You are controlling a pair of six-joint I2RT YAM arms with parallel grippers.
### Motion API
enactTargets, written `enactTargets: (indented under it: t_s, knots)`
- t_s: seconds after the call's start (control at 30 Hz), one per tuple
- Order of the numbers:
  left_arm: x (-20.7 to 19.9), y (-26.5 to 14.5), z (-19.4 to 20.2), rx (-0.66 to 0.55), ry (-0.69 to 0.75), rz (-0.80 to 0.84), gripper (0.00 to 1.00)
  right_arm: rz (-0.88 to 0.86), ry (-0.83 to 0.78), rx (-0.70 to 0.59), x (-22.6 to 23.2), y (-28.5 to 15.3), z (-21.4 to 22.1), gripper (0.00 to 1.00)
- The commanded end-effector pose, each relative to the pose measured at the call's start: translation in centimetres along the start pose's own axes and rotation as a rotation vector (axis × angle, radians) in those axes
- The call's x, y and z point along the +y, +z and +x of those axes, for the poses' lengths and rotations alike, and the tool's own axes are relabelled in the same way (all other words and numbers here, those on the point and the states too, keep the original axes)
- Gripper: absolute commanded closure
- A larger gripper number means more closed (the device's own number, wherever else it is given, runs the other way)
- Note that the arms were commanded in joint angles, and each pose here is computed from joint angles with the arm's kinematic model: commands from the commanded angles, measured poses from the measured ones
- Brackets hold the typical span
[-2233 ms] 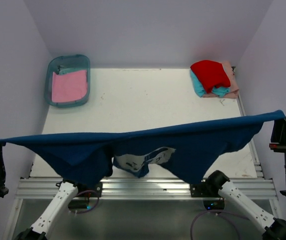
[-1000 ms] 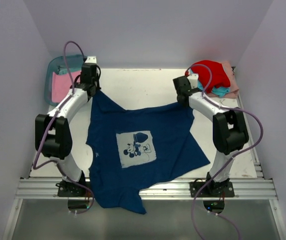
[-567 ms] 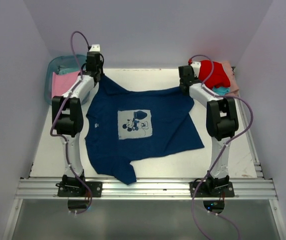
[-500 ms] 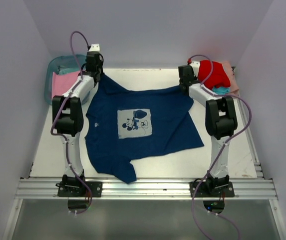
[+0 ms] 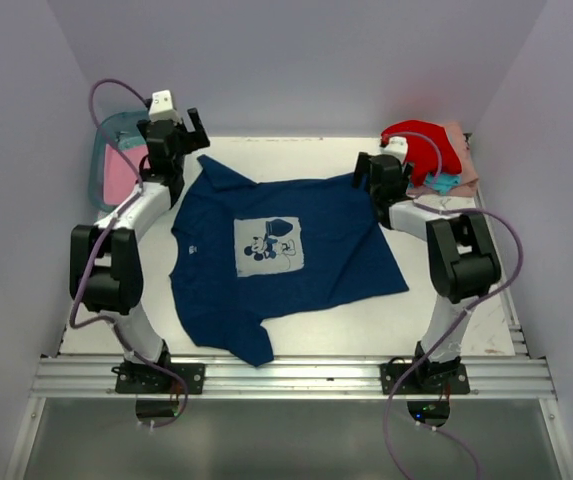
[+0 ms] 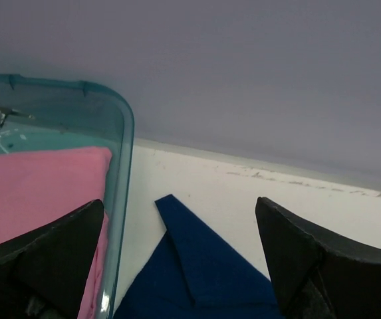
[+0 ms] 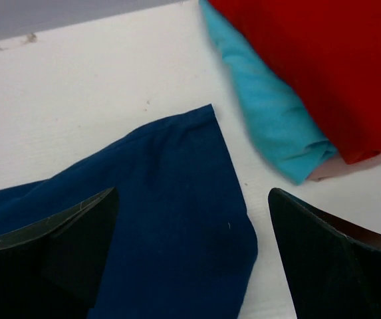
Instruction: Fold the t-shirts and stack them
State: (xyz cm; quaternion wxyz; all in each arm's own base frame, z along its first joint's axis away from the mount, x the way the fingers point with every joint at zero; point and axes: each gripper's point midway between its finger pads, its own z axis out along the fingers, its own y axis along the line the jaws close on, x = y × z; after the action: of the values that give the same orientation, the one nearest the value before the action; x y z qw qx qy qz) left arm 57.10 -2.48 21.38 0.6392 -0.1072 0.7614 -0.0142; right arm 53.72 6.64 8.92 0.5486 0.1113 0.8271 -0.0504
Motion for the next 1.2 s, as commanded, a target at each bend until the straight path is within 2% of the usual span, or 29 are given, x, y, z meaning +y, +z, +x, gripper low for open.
enactTargets:
  t_s: [0.0, 0.03, 0.07, 0.1, 0.13, 0.17, 0.2, 0.23, 0.27, 0.3, 0.33, 0.37, 0.43, 0.47, 0.5, 0.53, 0.57, 0.6, 0.7, 0.87, 1.17]
  knots:
    - [-3.0, -5.9, -11.1, -0.304, -0.111, 0.117, 0.0, -0.097, 0.126, -0.299, 0.4, -5.4, -10.7, 0.01]
    - [-4.0, -7.1, -11.0, -0.302, -0.108, 0.143, 0.0, -0.09, 0.104, -0.267, -0.2, -6.2, -9.1, 0.01]
    - [-4.0, -8.0, -9.2, -0.262, -0.089, 0.136, 0.0, -0.093, 0.125, -0.308, -0.8, -8.2, -10.9, 0.01]
    - [-4.5, -9.9, -10.1, -0.279, -0.092, 0.144, 0.0, -0.091, 0.136, -0.301, -1.1, -8.9, -10.7, 0.01]
    - [-6.0, -11.1, -9.2, -0.254, -0.085, 0.163, 0.0, -0.07, 0.105, -0.236, -1.4, -9.6, -9.4, 0.01]
    - [-6.0, -11.9, -6.3, -0.17, -0.061, 0.144, 0.0, -0.049, 0.097, -0.221, -1.9, -10.6, -9.7, 0.01]
    - [-6.4, -13.3, -5.9, -0.147, -0.068, 0.159, 0.0, -0.032, 0.087, -0.194, -2.3, -11.3, -9.2, 0.01]
    - [-7.5, -14.2, -4.2, -0.093, -0.076, 0.188, 0.0, -0.034, 0.06, -0.121, -2.7, -11.7, -7.0, 0.01]
    - [-8.0, -15.1, -0.7, 0.013, -0.085, 0.231, 0.0, -0.027, 0.049, -0.094, -3.1, -12.2, -6.3, 0.01]
    - [-8.1, -15.9, 0.2, 0.04, -0.085, 0.25, 0.0, -0.018, 0.056, -0.088, -3.7, -13.2, -6.3, 0.01]
    - [-8.1, -16.5, 1.6, 0.076, -0.091, 0.253, 0.0, -0.019, 0.031, -0.018, -4.1, -13.6, -4.0, 0.01]
    - [-7.4, -16.9, 4.2, 0.136, -0.073, 0.233, 0.0, -0.018, 0.025, 0.005, -4.3, -13.9, -3.4, 0.01]
    - [-6.4, -16.9, 6.0, 0.167, -0.059, 0.191, 0.12, -0.019, 0.018, 0.069, -4.5, -14.3, -1.9, 0.08]
    - [-5.9, -16.4, 7.1, 0.196, -0.04, 0.155, 0.22, -0.052, 0.022, 0.096, -3.9, -14.5, -1.3, 0.16]
    - [-5.8, -16.1, 7.5, 0.212, -0.032, 0.145, 0.44, -0.074, 0.029, 0.127, -3.5, -14.5, -0.6, 0.54]
    - [-5.9, -15.6, 7.8, 0.225, -0.028, 0.141, 0.63, -0.088, 0.033, 0.154, -3.1, -14.7, -0.4, 0.96]
    - [-6.4, -14.9, 7.4, 0.22, -0.031, 0.141, 0.84, -0.083, 0.042, 0.171, -3.2, -14.8, -0.1, 1.0]
    - [-6.6, -14.0, 8.8, 0.256, -0.023, 0.134, 1.0, -0.129, 0.065, 0.198, -2.3, -15.1, 0.5, 1.0]
    - [-7.9, -11.5, 10.7, 0.306, -0.017, 0.146, 1.0, -0.197, 0.098, 0.25, -1.1, -15.7, 1.7, 1.0]
    - [-9.2, -8.3, 15.1, 0.416, -0.018, 0.141, 1.0, -0.214, 0.088, 0.297, -1.0, -16.2, 3.3, 1.0]
    - [-9.0, -4.8, 20.1, 0.511, 0.001, 0.061, 1.0, -0.22, 0.067, 0.325, -1.4, -17.0, 4.2, 1.0]
